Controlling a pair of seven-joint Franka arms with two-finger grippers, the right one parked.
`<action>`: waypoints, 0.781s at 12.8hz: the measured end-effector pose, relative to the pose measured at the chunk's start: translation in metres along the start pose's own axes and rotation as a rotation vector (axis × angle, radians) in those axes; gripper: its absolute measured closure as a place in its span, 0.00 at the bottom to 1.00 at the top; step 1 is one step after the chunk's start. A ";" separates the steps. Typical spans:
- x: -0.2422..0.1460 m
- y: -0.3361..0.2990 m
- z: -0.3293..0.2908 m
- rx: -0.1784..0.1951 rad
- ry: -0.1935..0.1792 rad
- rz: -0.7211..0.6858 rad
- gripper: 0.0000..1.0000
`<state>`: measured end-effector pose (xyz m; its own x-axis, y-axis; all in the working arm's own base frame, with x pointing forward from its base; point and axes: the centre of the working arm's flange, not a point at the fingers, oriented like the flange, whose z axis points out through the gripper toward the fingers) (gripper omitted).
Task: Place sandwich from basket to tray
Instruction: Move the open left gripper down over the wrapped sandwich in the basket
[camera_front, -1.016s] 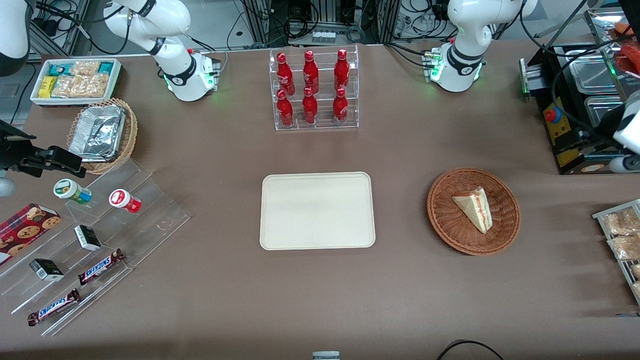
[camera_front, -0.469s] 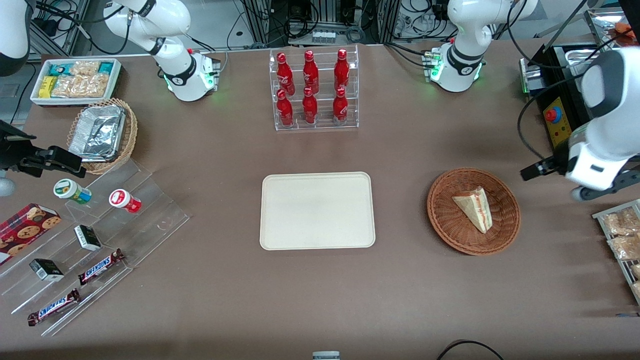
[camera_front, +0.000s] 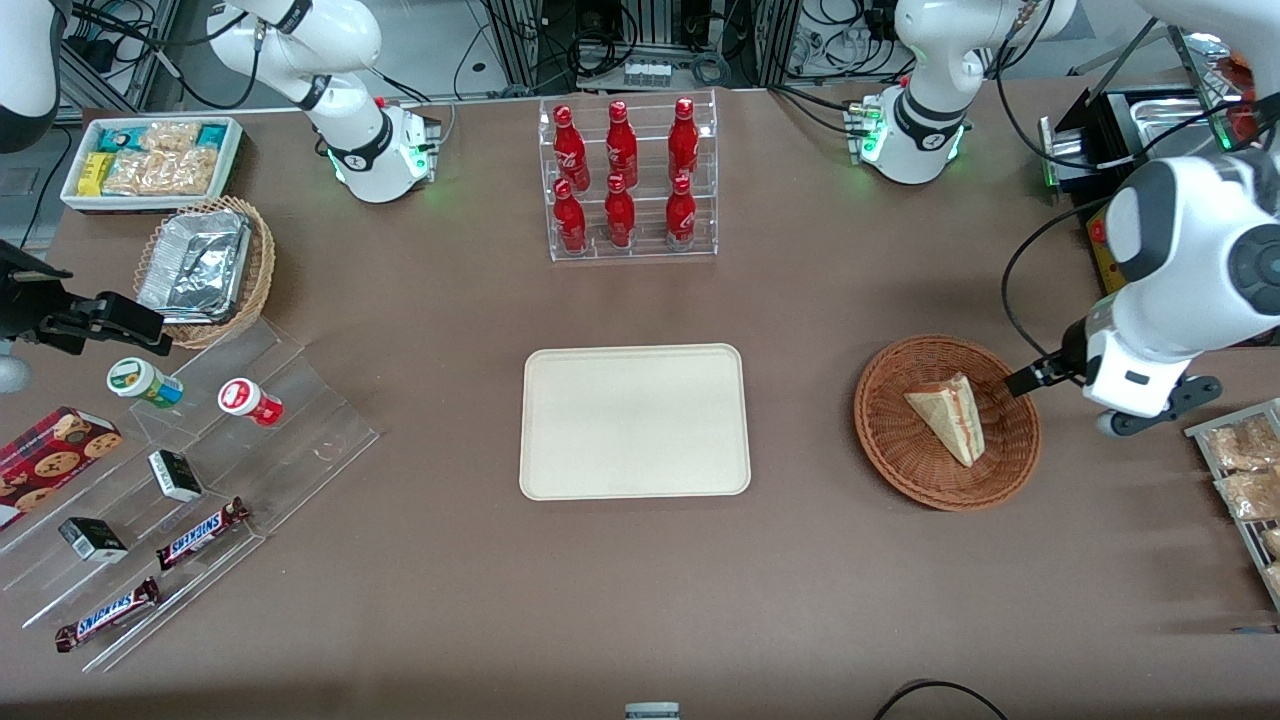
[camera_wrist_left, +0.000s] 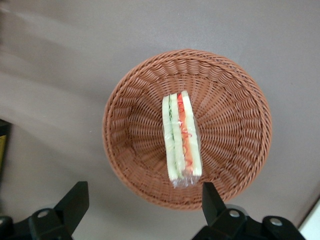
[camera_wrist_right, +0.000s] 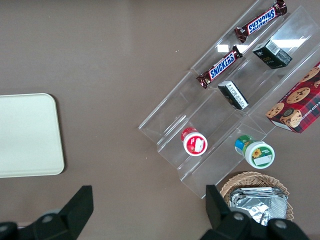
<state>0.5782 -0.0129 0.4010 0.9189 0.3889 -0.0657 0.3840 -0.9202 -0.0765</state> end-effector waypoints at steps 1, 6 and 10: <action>-0.001 0.001 0.015 -0.007 0.010 -0.011 0.00; -0.010 0.016 0.061 -0.021 0.019 -0.062 0.00; -0.008 0.020 0.073 -0.030 0.029 -0.069 0.00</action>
<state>0.5717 -0.0310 0.3270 0.8923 0.4504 -0.0323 0.4486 -0.8923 -0.0499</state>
